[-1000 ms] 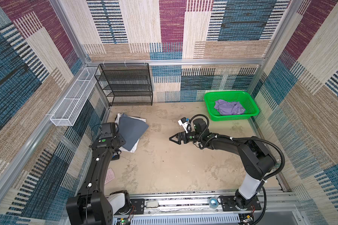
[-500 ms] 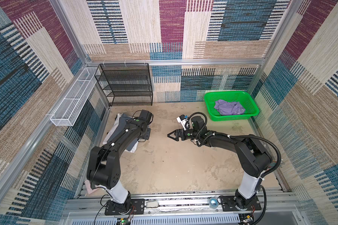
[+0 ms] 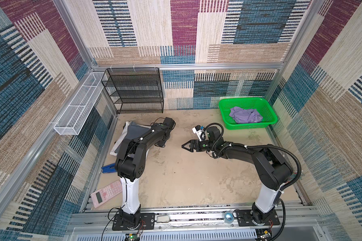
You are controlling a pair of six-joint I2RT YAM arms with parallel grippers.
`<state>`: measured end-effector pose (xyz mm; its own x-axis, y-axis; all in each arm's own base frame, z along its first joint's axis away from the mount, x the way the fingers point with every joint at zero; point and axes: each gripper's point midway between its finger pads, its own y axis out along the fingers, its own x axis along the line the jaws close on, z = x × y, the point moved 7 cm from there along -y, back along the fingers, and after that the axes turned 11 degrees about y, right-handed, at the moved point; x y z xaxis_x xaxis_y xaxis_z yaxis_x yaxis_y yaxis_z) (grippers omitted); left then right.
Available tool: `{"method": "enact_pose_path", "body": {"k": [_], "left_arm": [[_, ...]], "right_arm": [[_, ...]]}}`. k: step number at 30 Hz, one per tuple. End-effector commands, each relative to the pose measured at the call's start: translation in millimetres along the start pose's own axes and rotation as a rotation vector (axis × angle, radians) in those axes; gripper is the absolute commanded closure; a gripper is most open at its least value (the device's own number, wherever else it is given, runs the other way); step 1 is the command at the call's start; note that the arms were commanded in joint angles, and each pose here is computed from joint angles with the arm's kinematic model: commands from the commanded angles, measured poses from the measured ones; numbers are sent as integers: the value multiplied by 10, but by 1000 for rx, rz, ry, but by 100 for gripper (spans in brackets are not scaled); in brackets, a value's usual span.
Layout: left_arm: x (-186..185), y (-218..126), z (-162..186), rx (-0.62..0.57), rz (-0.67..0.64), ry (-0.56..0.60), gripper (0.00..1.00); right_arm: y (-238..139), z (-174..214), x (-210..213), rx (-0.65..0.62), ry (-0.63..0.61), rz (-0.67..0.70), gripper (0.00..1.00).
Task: Fold and stack the t-shirts
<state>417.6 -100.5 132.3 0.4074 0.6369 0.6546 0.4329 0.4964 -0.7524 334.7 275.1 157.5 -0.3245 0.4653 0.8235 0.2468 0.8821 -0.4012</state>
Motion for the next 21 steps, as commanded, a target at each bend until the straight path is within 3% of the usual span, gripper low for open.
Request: {"method": "enact_pose_path", "body": {"k": [1, 3, 5, 6, 9, 15, 18, 21], "left_arm": [[93, 36, -77, 4, -103, 41, 42], [118, 31, -102, -6, -120, 21, 55], [166, 3, -105, -12, -143, -7, 80], [193, -14, -113, -19, -153, -20, 88], [276, -64, -133, -42, -165, -61, 100], [496, -122, -179, -87, -80, -185, 100], [644, -135, -187, -125, 31, -277, 100], [703, -152, -236, -202, 224, -357, 100]], "right_arm": [[-14, -43, 46, -10, -18, -52, 1], [-15, -46, 17, -6, -11, -56, 1], [-13, -50, -13, -6, -8, -53, 1], [-11, -53, -23, -5, -7, -54, 1], [-1, -44, -54, 2, -4, -55, 1], [21, -29, -77, 15, -1, -59, 1], [20, -18, -86, 16, 0, -59, 1], [14, -16, -110, 15, 4, -55, 1]]}}
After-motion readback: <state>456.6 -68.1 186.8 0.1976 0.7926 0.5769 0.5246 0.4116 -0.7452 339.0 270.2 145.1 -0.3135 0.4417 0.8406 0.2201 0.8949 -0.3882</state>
